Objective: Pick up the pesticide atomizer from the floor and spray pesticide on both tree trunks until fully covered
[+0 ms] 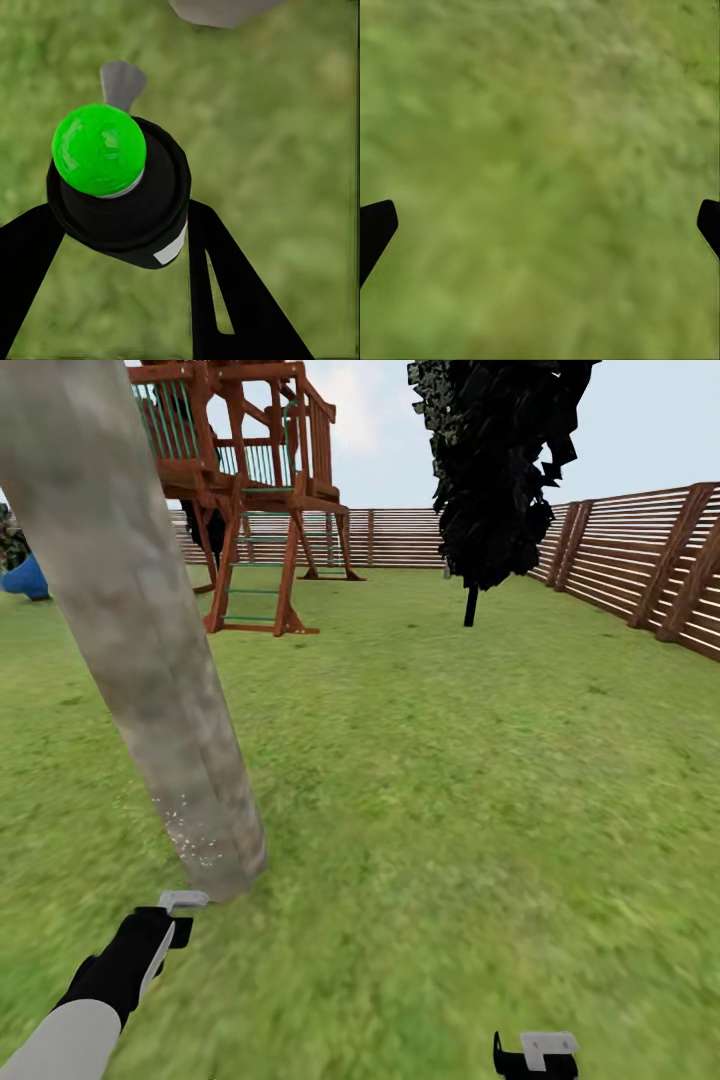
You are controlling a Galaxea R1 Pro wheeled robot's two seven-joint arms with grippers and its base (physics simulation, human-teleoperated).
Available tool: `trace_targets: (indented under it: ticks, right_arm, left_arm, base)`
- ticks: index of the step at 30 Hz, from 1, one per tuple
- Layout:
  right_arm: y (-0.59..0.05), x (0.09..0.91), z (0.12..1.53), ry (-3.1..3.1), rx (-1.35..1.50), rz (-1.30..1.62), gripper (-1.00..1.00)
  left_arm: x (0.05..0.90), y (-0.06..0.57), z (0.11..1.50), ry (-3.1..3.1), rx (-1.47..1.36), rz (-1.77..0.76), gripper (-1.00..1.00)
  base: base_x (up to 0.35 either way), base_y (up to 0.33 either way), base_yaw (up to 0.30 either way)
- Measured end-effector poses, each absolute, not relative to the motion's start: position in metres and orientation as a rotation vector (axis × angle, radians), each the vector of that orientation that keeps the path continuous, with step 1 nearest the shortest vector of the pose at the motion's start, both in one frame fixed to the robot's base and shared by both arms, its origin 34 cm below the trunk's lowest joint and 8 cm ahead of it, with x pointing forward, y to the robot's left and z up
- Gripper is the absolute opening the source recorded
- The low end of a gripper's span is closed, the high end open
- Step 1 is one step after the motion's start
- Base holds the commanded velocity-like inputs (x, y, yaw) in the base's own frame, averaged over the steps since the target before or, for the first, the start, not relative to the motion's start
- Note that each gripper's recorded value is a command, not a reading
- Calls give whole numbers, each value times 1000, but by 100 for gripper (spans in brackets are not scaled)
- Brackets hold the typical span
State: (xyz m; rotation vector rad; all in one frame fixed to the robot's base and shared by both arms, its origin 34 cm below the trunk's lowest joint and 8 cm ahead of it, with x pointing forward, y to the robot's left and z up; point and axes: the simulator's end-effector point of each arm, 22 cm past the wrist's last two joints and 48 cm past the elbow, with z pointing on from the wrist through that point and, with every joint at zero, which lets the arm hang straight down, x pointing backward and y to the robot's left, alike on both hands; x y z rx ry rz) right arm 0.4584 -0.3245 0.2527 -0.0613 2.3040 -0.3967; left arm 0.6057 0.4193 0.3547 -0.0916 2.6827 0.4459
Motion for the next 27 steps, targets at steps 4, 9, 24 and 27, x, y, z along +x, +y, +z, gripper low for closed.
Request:
trace_targets:
  ticks: [4, 9, 24, 27]
  right_arm:
    - [-325, 459, 253, 2304, -62, -397, 100]
    - [-325, 458, 253, 2304, -62, -397, 100]
    - [-325, 458, 252, 2305, -62, -396, 100]
    - [-324, 458, 252, 2305, -63, -396, 100]
  left_arm:
    - [606, 420, 355, 2682, -92, 447, -100]
    - [606, 421, 356, 2680, -93, 448, -100]
    - [607, 420, 356, 2678, -93, 446, -100]
    - [607, 419, 356, 2677, -93, 443, -100]
  base:
    - [19, -273, 62]
    - [87, -274, 1]
    - [110, -273, 181]
    - [141, -269, 278]
